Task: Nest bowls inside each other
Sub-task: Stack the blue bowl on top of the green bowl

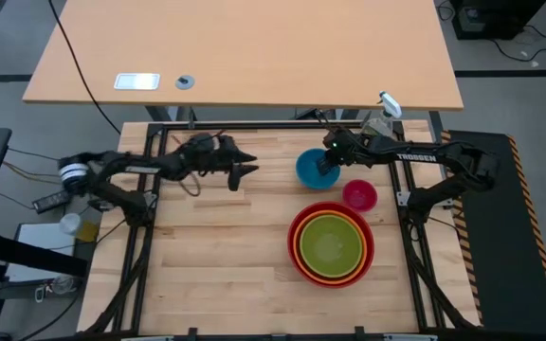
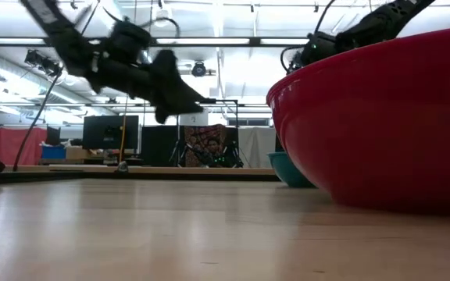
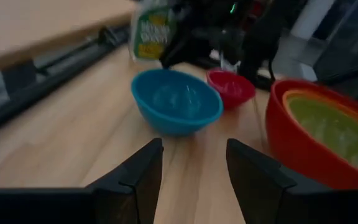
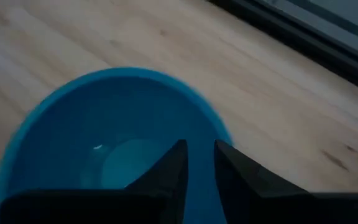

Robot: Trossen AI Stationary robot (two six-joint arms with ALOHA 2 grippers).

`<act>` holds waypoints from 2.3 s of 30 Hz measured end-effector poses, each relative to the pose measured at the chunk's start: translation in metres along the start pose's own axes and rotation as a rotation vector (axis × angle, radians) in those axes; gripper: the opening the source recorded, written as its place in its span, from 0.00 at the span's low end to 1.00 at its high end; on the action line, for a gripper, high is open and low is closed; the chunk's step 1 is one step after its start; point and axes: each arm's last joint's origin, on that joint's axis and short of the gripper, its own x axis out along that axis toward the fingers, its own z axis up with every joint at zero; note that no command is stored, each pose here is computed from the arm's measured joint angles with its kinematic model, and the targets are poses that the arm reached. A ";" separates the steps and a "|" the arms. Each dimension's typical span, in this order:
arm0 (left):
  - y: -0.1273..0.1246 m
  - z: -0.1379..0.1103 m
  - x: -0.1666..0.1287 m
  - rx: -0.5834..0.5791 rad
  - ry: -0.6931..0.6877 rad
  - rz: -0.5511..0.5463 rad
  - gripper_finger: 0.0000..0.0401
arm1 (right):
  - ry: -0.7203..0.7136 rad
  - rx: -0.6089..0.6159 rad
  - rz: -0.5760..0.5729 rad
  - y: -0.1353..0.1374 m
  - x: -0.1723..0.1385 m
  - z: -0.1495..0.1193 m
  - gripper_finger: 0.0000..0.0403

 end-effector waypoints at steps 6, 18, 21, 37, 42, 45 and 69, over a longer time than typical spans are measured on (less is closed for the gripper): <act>0.007 0.001 0.046 -0.057 0.090 0.001 0.45 | -0.022 0.070 -0.004 0.021 -0.019 0.009 0.27; 0.020 0.019 0.101 -0.201 0.235 0.030 0.46 | -0.255 -0.077 -0.154 0.069 -0.081 -0.031 0.27; 0.027 0.025 0.111 -0.217 0.224 0.015 0.48 | -0.337 -0.076 -0.122 0.071 -0.095 -0.038 0.27; 0.050 0.017 0.155 -0.235 0.263 0.086 0.63 | -0.297 -0.026 -0.078 0.049 -0.089 -0.082 0.27; 0.050 0.015 0.154 -0.135 0.291 0.071 0.63 | -0.185 0.038 -0.104 0.027 -0.067 -0.072 0.27; 0.045 0.006 0.149 -0.034 0.269 0.060 0.60 | -0.116 0.047 -0.078 0.013 -0.056 -0.060 0.27; -0.025 -0.011 -0.013 0.148 -0.142 0.015 0.48 | 0.207 0.012 -0.057 -0.015 0.026 -0.009 0.50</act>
